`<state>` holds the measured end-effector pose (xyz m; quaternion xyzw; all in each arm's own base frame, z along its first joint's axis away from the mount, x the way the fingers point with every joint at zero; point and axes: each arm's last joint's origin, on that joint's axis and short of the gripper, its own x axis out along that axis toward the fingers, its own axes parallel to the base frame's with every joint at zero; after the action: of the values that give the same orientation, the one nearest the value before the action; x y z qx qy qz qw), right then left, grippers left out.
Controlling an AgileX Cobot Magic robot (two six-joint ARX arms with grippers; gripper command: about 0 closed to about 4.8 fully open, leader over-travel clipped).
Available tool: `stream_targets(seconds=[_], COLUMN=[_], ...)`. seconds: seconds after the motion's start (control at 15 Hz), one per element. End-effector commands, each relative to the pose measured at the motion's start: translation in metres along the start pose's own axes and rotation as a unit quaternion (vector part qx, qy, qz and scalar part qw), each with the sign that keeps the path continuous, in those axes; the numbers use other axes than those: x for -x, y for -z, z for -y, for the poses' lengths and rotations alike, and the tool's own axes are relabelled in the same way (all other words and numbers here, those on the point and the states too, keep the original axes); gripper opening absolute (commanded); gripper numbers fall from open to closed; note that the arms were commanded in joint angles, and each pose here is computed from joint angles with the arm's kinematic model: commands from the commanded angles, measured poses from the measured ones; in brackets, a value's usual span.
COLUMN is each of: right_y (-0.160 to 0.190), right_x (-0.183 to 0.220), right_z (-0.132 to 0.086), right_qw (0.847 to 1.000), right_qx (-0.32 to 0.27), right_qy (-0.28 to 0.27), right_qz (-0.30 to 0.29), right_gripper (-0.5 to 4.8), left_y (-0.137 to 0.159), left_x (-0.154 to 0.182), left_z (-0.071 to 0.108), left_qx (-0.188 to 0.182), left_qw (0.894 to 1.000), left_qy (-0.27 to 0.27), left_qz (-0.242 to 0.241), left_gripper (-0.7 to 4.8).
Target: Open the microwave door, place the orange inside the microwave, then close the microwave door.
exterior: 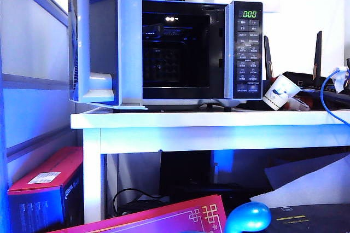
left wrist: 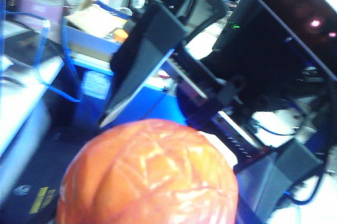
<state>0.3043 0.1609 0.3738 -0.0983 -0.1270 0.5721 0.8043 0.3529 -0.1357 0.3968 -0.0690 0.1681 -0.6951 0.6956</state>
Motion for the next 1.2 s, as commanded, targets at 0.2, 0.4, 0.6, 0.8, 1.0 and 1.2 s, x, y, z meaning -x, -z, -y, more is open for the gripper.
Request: stream_targets(seconds=[0.2,0.4,0.6,0.8,1.0,1.2], right_y=[-0.004,0.002,0.001,0.002,0.002,0.0], right_x=[-0.003,-0.01,-0.012,-0.012,-0.012,-0.011], right_z=[-0.003,-0.004,-0.005,-0.004,-0.005,-0.004], right_qw=[1.0,1.0,1.0,0.999,0.999,0.999], right_qx=[0.011,0.005,0.004,0.004,-0.001,0.004], right_qy=[0.003,0.006,0.026,0.039,0.037,0.038], right_qz=[0.008,0.003,-0.001,-0.003,-0.005,0.001], right_gripper=[4.79,4.79,3.42,3.06,3.06,3.06], left_y=[0.004,0.004,0.003,0.003,0.003,0.001], left_x=[-0.002,-0.002,-0.002,-0.002,-0.002,-0.002], left_z=[0.002,0.002,0.002,0.002,0.002,-0.001], left_qx=[0.03,0.031,0.03,0.027,0.023,0.011], left_qw=[0.998,0.998,0.998,0.998,0.999,1.0], left_qy=[0.054,0.055,0.055,0.054,0.047,0.009], left_qz=[0.001,0.001,0.001,0.001,0.001,0.001], left_gripper=[1.73,1.74,1.74,1.74,1.87,3.59])
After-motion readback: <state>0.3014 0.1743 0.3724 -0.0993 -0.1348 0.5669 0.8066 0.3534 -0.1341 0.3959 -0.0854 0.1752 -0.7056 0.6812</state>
